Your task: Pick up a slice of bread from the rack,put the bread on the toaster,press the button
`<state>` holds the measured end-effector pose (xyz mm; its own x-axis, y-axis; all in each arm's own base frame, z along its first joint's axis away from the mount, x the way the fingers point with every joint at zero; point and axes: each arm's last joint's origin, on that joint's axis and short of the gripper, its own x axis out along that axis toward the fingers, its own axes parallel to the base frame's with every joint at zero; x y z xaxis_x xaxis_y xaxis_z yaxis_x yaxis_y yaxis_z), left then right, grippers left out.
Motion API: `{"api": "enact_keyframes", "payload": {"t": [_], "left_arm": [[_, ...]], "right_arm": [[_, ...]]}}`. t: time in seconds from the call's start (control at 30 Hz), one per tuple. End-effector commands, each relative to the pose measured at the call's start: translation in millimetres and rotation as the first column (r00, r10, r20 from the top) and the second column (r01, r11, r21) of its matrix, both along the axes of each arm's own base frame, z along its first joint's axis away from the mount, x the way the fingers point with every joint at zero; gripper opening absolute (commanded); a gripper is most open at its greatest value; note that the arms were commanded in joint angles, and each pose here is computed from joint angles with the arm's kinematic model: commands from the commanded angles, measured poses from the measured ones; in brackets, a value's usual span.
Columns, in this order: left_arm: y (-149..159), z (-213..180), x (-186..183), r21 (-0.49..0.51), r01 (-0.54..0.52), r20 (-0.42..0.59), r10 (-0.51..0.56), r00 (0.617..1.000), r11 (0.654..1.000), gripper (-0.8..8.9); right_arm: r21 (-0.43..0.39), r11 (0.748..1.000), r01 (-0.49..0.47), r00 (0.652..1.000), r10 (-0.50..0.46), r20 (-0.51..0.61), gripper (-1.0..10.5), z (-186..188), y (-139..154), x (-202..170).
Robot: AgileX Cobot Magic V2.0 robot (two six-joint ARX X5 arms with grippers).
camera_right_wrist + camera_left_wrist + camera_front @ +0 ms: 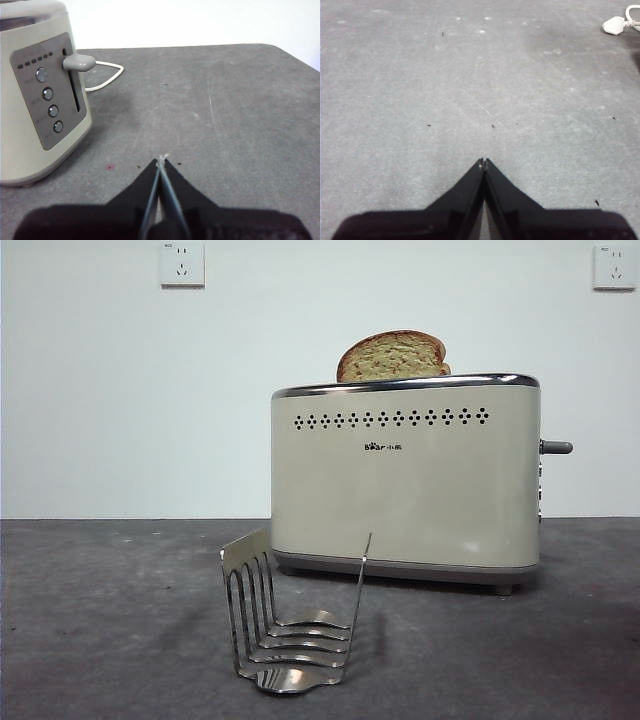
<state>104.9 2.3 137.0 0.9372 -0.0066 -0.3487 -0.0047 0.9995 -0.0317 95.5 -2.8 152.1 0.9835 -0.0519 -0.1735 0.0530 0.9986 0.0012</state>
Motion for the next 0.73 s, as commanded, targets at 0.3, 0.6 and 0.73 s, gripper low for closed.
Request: {"api": "enact_keyframes", "payload": {"t": [0.3,0.6,0.73], "left_arm": [[0.4,-2.7,0.0,-0.005,-0.006,-0.003,0.006,1.000,1.000,-0.04],[0.4,-2.7,0.0,-0.005,-0.007,-0.002,0.007,1.000,1.000,-0.04],[0.4,-2.7,0.0,-0.005,-0.007,-0.002,0.007,1.000,1.000,-0.03]], "right_arm": [[-0.004,1.000,0.011,1.000,-0.011,-0.004,0.0,-2.1,-1.1,0.1],[-0.004,1.000,0.015,1.000,-0.015,-0.004,0.0,-2.1,-1.4,0.1],[-0.004,1.000,0.014,1.000,-0.014,-0.004,0.0,-2.1,-1.4,0.1]]}}
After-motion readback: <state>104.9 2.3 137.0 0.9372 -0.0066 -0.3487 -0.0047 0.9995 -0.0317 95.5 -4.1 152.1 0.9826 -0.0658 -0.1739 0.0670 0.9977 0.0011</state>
